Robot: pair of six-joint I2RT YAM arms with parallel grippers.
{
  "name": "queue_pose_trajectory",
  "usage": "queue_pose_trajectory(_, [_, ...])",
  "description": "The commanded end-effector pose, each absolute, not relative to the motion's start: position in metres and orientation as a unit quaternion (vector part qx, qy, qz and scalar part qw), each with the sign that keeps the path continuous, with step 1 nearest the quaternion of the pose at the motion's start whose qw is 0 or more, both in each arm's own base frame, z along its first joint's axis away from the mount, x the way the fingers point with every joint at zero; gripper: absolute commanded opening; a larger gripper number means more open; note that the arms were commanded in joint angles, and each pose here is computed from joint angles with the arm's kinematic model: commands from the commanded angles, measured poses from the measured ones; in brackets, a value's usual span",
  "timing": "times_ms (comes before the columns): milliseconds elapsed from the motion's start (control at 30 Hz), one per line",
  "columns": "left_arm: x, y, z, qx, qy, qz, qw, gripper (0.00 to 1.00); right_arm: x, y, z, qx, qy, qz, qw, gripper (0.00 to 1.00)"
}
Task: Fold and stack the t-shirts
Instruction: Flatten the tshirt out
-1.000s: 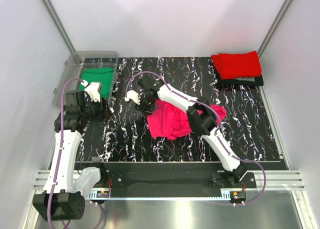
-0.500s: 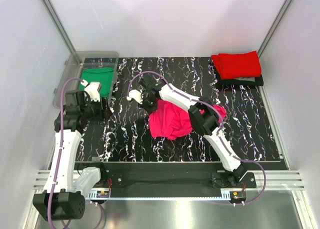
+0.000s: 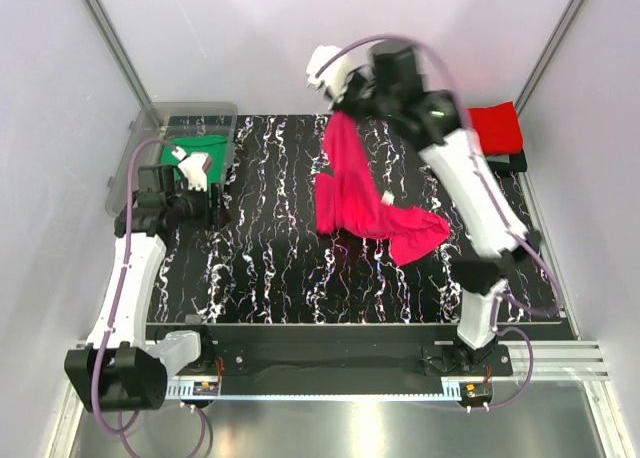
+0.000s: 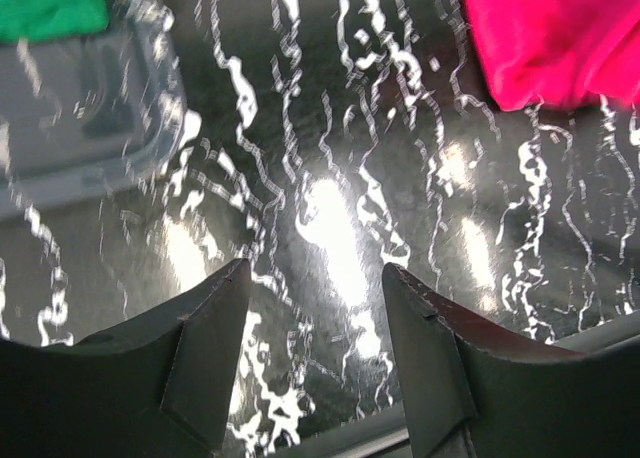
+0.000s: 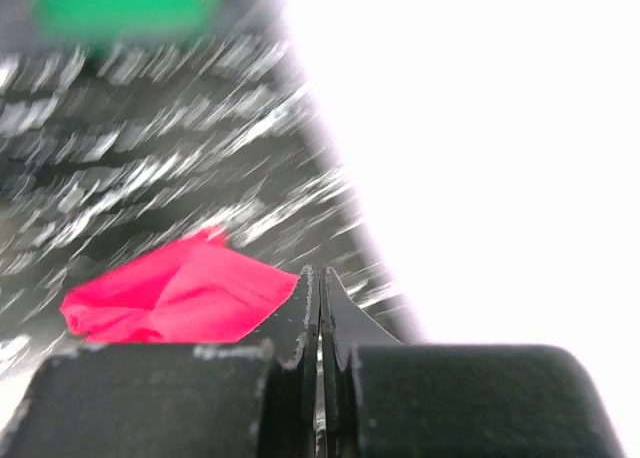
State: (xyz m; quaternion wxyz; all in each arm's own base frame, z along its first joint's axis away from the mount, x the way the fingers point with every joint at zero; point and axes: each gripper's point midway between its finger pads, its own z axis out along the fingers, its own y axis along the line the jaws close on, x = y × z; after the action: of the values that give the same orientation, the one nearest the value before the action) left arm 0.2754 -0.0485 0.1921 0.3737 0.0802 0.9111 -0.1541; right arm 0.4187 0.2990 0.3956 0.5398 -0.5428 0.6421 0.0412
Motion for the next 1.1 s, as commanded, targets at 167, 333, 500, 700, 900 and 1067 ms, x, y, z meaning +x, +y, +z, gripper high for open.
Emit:
queue_pose_trajectory(167, [0.316, -0.103, 0.214, 0.234, 0.874, -0.157, 0.396, 0.60, 0.363, 0.204, 0.567, -0.452, 0.555, -0.118, 0.689, 0.00])
queue_pose_trajectory(333, [0.338, -0.156, 0.203, 0.340, 0.857, -0.138, 0.363, 0.60, 0.366, 0.156, 0.542, -0.437, 0.591, -0.205, 0.646, 0.00])
queue_pose_trajectory(500, [0.386, -0.211, 0.184, 0.378, 0.850, -0.135, 0.340, 0.64, 0.361, 0.122, 0.494, -0.426, 0.641, -0.222, 0.598, 0.00])
queue_pose_trajectory(700, [0.437, -0.254, 0.127, 0.402, 0.856, -0.119, 0.301, 0.62, 0.359, 0.096, 0.434, -0.447, 0.673, -0.244, 0.537, 0.00])
queue_pose_trajectory(900, [0.449, -0.266, 0.079, 0.413, 0.864, -0.120, 0.263, 0.61, 0.361, 0.082, 0.419, -0.432, 0.693, -0.243, 0.523, 0.00])
queue_pose_trajectory(1067, [0.441, -0.281, 0.063, 0.421, 0.863, -0.133, 0.246, 0.61, 0.365, 0.079, 0.403, -0.430, 0.706, -0.234, 0.512, 0.00])
